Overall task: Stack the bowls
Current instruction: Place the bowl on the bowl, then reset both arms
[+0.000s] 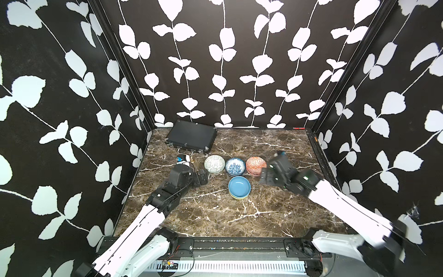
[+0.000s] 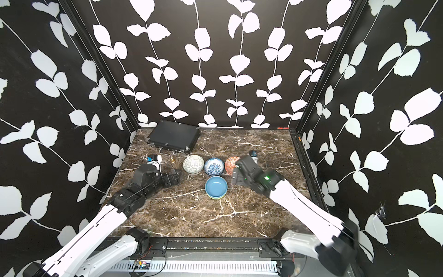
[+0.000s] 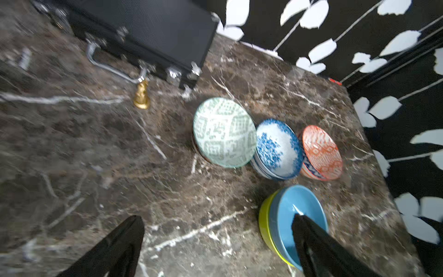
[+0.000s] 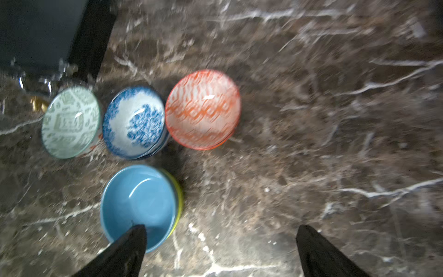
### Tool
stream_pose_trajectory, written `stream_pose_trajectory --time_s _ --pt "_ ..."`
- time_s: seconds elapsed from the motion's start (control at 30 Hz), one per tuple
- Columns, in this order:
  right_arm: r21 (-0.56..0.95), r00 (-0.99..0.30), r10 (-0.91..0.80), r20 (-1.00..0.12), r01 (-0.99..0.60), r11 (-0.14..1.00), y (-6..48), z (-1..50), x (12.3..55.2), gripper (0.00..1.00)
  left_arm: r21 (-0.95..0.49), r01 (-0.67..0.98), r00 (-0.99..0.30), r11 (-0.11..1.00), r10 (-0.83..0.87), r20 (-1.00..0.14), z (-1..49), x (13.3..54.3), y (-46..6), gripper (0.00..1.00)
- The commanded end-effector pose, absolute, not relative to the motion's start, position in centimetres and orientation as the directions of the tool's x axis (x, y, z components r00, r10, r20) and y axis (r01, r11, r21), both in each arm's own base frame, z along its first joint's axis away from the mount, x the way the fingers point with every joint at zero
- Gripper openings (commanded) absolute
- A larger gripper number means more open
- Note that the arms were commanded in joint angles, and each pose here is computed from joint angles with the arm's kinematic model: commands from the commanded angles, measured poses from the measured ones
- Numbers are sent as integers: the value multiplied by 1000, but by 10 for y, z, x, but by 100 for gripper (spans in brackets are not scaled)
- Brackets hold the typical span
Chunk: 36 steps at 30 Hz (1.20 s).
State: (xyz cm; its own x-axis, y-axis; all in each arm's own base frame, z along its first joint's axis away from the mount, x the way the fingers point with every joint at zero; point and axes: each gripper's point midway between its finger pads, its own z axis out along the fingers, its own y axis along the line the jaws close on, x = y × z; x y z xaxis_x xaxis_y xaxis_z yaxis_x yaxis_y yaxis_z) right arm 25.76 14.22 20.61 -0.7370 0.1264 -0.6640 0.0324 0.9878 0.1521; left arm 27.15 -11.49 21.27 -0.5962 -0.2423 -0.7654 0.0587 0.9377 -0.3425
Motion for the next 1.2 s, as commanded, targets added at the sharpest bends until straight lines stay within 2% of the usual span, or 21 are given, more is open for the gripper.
stream_pose_trajectory --time_s 0.0,0.13,0.23,0.4,0.5,0.73,0.87,0.97,1.03,1.17 --pt "-68 -501 33 -865 183 981 83 230 277 99 -69 -79 -539 994 -101 -836 217 282 -69 99" --pt "-191 -283 -121 -951 234 953 60 243 282 99 202 -191 -438 961 100 -893 213 311 -36 99" --pt "-310 -267 -244 -933 244 919 56 231 289 99 312 -222 -394 924 207 -895 199 327 -25 99" --pt "-264 -248 -200 -948 259 929 39 186 306 99 322 -289 -421 902 182 -889 155 346 10 99" --pt "-249 -240 -188 -952 258 933 29 182 316 99 352 -299 -406 887 215 -888 137 355 18 99" --pt "-280 -235 -221 -947 259 924 10 140 344 99 294 -230 -316 928 215 -924 125 386 9 99" --pt "-314 -227 -274 -935 164 935 18 131 359 99 254 -190 -343 948 179 -922 113 392 11 99" --pt "-275 -185 -250 -951 130 953 15 121 368 99 218 -124 -293 968 174 -940 109 396 3 99" --pt "-227 -199 -197 -960 142 963 5 109 362 99 234 -118 -315 965 187 -930 99 395 4 99" --pt "-238 -257 -202 -945 118 964 5 102 373 99 233 -123 -306 965 186 -934 101 394 4 99"
